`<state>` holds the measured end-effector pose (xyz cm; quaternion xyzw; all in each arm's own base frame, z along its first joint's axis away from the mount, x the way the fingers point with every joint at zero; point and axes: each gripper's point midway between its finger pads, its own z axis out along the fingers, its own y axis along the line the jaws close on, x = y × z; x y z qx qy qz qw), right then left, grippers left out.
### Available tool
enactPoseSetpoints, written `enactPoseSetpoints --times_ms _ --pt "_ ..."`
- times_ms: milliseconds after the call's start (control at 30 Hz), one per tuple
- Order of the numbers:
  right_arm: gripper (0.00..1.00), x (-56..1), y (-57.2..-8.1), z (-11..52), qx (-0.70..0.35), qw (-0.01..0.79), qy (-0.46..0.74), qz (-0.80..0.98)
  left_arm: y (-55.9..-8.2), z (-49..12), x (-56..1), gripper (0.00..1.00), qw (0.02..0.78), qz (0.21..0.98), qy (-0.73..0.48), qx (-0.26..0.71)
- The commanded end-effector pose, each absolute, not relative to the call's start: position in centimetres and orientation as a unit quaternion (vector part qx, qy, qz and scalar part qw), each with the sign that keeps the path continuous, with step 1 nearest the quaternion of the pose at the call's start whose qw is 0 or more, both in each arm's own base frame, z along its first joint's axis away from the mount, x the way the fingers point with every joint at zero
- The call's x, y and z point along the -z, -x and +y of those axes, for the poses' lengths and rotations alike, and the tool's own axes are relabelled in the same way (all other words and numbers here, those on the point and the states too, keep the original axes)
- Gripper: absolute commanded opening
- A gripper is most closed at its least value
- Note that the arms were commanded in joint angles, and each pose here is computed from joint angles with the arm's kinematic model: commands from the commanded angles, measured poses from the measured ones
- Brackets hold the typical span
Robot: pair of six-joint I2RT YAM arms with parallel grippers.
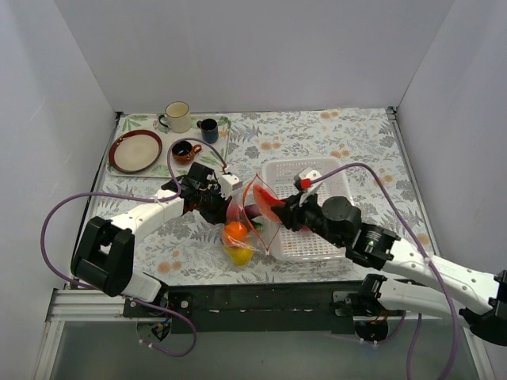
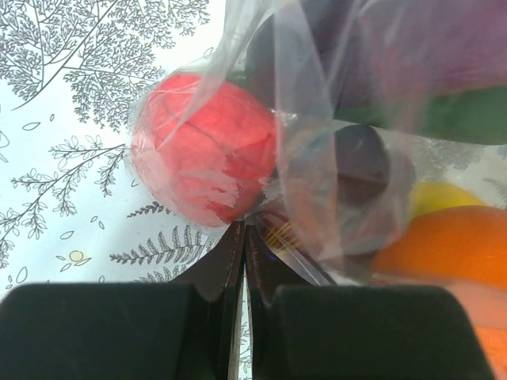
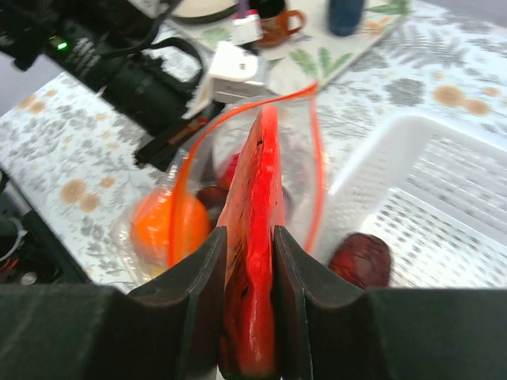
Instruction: Open the zip-top bag and remove the fake food
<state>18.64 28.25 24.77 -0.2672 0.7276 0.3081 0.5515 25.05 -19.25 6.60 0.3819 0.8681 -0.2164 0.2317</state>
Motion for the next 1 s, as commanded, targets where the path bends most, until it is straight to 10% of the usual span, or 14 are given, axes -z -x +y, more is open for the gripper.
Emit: enactPoseSetpoints --times_ms 0,367,467,500,700,867,967 --pt "0.01 -23.5 -19.8 22.0 -0.203 0.563 0.202 0.775 -25.7 -18.9 -7.2 0.0 0.249 0.865 -0.387 0.2" --pt "0.06 -26.0 -21.3 12.5 -0.121 0.638 -0.028 0.76 -26.4 -19.1 -8.5 0.0 0.263 0.864 -0.382 0.197" --pt "0.89 -24.4 -22.0 14.4 -0.09 0.625 0.031 0.775 -26.6 -19.2 -8.9 0.0 0.266 0.864 -0.38 0.199" --pt "0.98 -25.3 -22.2 15.2 -0.089 0.62 0.05 0.778 -26.6 -19.3 -8.9 0.0 0.265 0.864 -0.38 0.2" --pt "0.96 -27.5 -21.0 24.5 -0.135 0.606 0.231 0.749 -26.8 -19.4 -9.2 0.0 0.266 0.864 -0.377 0.202" --pt "0.47 -27.1 -20.0 28.1 -0.168 0.599 0.292 0.726 -26.8 -19.5 -9.1 0.0 0.266 0.864 -0.375 0.204" --pt "0.37 -25.6 -19.6 29.8 -0.184 0.581 0.319 0.726 -26.7 -19.5 -9.1 0.0 0.264 0.864 -0.375 0.206"
